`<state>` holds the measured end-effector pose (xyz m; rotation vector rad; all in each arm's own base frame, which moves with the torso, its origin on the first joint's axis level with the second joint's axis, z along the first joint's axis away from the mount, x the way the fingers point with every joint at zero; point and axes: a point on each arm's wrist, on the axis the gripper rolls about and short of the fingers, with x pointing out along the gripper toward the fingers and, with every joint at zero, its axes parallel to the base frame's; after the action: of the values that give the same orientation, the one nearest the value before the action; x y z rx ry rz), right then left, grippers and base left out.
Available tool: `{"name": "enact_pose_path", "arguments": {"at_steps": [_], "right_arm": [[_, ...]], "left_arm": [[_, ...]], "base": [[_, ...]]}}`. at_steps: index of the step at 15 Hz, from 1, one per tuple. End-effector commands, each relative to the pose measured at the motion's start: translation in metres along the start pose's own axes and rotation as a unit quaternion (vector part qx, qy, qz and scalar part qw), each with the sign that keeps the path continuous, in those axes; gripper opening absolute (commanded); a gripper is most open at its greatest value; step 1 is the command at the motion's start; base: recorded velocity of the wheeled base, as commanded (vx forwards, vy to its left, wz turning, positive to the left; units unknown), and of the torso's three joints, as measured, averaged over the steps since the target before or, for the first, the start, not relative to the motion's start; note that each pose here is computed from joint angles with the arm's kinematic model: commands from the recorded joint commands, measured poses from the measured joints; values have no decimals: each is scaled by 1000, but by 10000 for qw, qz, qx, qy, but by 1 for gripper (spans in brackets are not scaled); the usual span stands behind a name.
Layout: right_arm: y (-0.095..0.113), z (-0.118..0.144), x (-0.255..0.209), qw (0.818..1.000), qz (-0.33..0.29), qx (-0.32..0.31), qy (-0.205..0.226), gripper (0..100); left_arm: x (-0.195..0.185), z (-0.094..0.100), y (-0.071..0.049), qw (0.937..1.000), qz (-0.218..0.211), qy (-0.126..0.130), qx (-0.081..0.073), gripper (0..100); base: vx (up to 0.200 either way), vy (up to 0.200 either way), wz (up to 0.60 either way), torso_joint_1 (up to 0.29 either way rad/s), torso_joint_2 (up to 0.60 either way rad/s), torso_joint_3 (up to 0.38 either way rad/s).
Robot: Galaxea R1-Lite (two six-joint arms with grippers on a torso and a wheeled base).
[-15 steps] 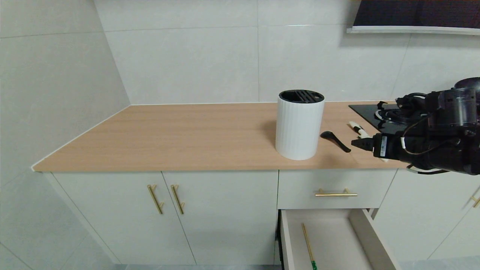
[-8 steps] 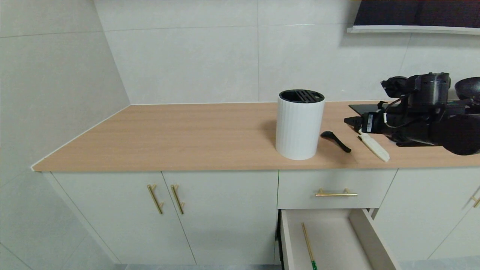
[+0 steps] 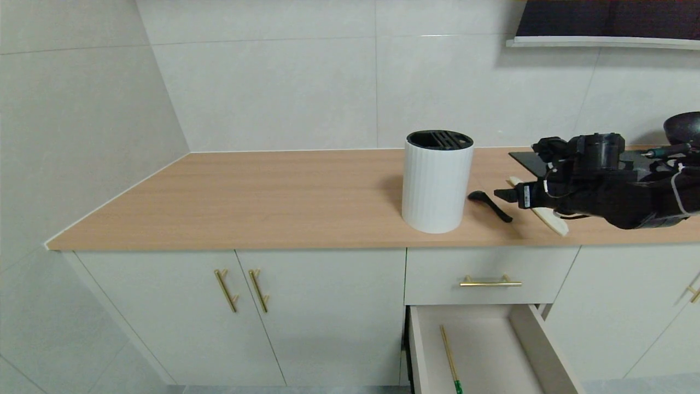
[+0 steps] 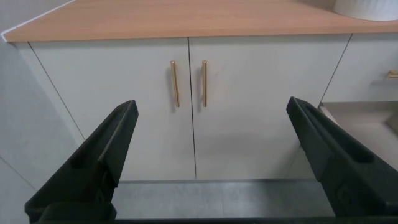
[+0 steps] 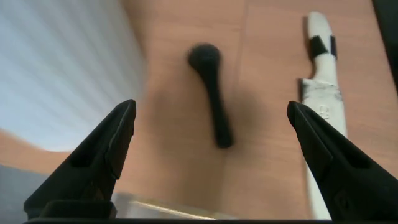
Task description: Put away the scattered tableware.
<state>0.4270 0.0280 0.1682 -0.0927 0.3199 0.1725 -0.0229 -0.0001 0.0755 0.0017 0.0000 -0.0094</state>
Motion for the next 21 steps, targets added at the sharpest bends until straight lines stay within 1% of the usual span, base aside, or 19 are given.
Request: {"name": "enact_pose_path", "arguments": {"at_steps": [1,3,5,8,14,16,19,21], "right_arm": [[-5,-28,24,9999,-33,-79,143,100],[-11,-38,35,9999,-77,-90,-69,100],[-11,-42,39,9998,117,-94,-138,100],[-10,-52,49,9997,204,-83,-48,100],[-10,-61,60,9998,186,-78,61,100],[-11,-62,63,9998,179,-77,69,100],[-10,-64,62,9996,196,-57,213,100],[-10,-64,63,9996,202,-58,204,100]], "left_arm": [[0,0,0,10000,1,0,-1,100],[0,0,0,10000,1,0,-1,100],[0,0,0,10000,1,-8,-1,100],[0,0,0,10000,1,0,-1,100],[0,0,0,10000,1,8,-1,100],[0,0,0,10000,1,8,-1,100],[0,0,0,10000,1,0,-1,100],[0,0,0,10000,1,8,-1,100]], "base": [[0,0,0,0,0,0],[0,0,0,0,0,0],[0,0,0,0,0,0],[0,0,0,0,0,0],[0,0,0,0,0,0],[0,0,0,0,0,0],[0,0,0,0,0,0],[0,0,0,0,0,0]]}}
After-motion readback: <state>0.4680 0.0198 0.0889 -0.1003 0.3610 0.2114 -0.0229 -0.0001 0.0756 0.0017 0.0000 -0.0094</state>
